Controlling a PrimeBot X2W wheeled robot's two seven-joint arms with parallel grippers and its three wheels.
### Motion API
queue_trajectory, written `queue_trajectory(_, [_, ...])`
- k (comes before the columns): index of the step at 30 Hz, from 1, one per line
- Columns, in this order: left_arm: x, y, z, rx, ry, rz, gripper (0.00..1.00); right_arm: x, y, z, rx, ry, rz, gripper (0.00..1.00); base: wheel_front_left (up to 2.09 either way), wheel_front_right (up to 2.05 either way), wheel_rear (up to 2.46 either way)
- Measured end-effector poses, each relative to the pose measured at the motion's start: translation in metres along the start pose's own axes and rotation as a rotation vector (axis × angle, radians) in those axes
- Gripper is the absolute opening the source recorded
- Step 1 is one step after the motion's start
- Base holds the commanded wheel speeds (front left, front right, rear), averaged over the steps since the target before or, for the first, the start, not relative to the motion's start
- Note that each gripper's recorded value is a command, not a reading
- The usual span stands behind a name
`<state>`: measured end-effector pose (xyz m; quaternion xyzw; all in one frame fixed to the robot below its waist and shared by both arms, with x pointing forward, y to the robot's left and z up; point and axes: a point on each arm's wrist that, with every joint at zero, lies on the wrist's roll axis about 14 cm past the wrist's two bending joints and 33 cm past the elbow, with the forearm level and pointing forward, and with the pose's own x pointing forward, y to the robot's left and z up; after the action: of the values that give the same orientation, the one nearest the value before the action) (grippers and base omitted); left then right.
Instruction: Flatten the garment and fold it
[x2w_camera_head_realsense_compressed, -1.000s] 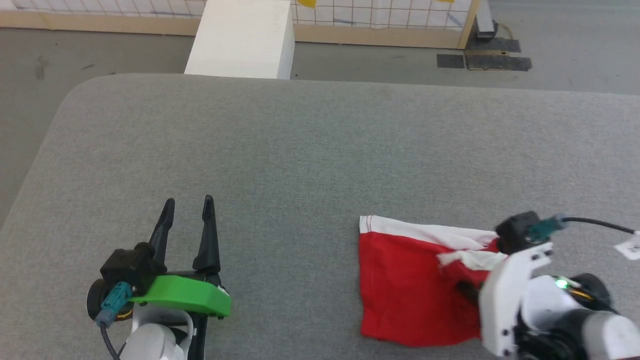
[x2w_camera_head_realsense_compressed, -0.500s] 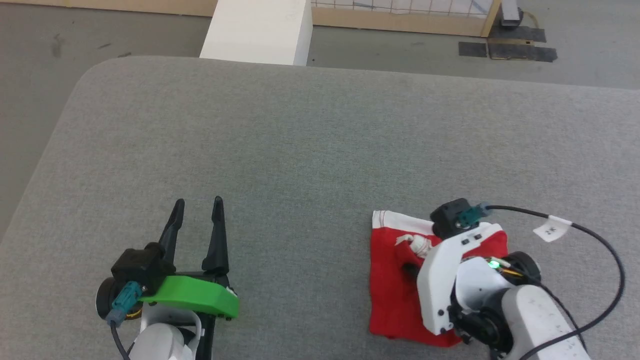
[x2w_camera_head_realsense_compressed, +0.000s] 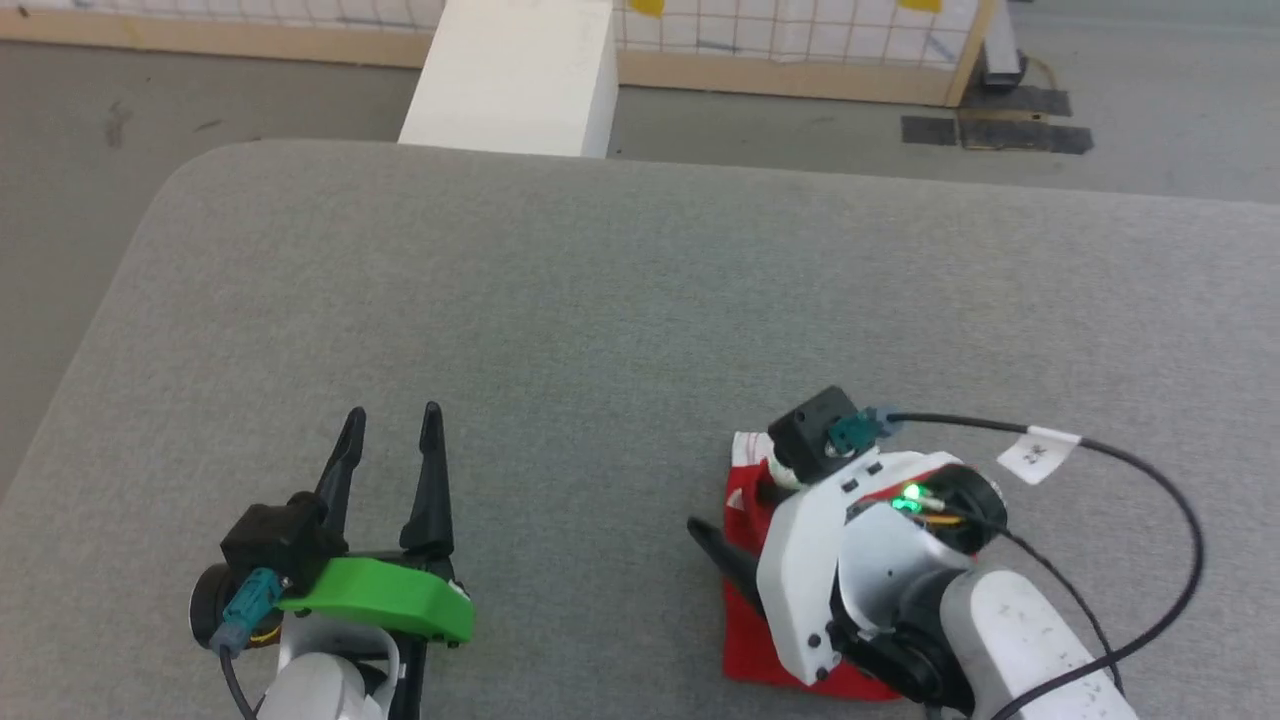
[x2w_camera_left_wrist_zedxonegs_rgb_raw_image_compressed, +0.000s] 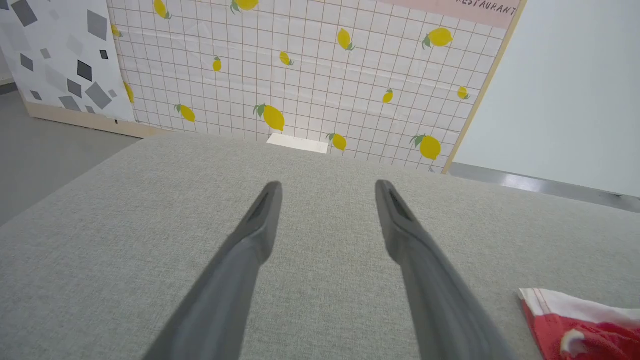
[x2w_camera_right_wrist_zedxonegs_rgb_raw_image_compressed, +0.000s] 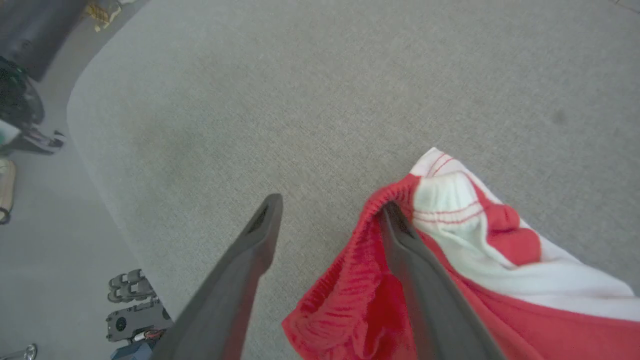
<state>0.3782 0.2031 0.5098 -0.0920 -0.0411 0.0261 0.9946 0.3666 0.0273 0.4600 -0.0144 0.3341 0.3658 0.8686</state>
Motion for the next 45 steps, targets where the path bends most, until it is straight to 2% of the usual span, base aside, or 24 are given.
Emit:
queue_trajectory(5, [0.001, -0.010, 0.000, -0.007, -0.003, -0.032, 1.00, -0.026, -0.004, 0.021, -0.033, -0.075, -0.048, 1.00, 0.00, 0.00, 0.00])
queue_trajectory(13, [0.011, -0.033, 0.002, -0.015, -0.012, -0.102, 1.00, -0.051, -0.018, -0.017, 0.028, 0.028, -0.104, 1.00, 0.00, 0.00, 0.00])
queue_trajectory(18, [0.015, -0.041, -0.003, -0.019, 0.000, -0.125, 1.00, -0.059, -0.030, -0.007, 0.074, -0.046, -0.139, 1.00, 0.00, 0.00, 0.00])
queue_trajectory(22, [0.016, -0.039, -0.007, -0.014, 0.010, -0.125, 1.00, -0.072, -0.068, -0.003, 0.093, -0.092, -0.276, 1.00, 0.00, 0.00, 0.00])
queue_trajectory(25, [0.016, -0.037, -0.007, -0.012, 0.011, -0.118, 1.00, -0.083, -0.096, -0.021, 0.112, -0.045, -0.391, 1.00, 0.00, 0.00, 0.00])
queue_trajectory(28, [0.016, -0.034, -0.008, -0.009, 0.015, -0.109, 1.00, -0.086, -0.110, -0.047, 0.141, 0.036, -0.449, 1.00, 0.00, 0.00, 0.00])
queue_trajectory(35, [0.015, -0.030, -0.013, -0.008, 0.028, -0.096, 1.00, -0.074, -0.114, -0.098, 0.223, 0.194, -0.448, 1.00, 0.00, 0.00, 0.00])
queue_trajectory(44, [0.015, -0.024, -0.015, -0.004, 0.034, -0.079, 1.00, -0.049, -0.104, -0.118, 0.257, 0.233, -0.378, 1.00, 0.00, 0.00, 0.00])
queue_trajectory(45, [0.014, -0.024, -0.014, -0.004, 0.033, -0.079, 1.00, -0.048, -0.105, -0.118, 0.256, 0.234, -0.377, 0.55, 0.00, 0.00, 0.00])
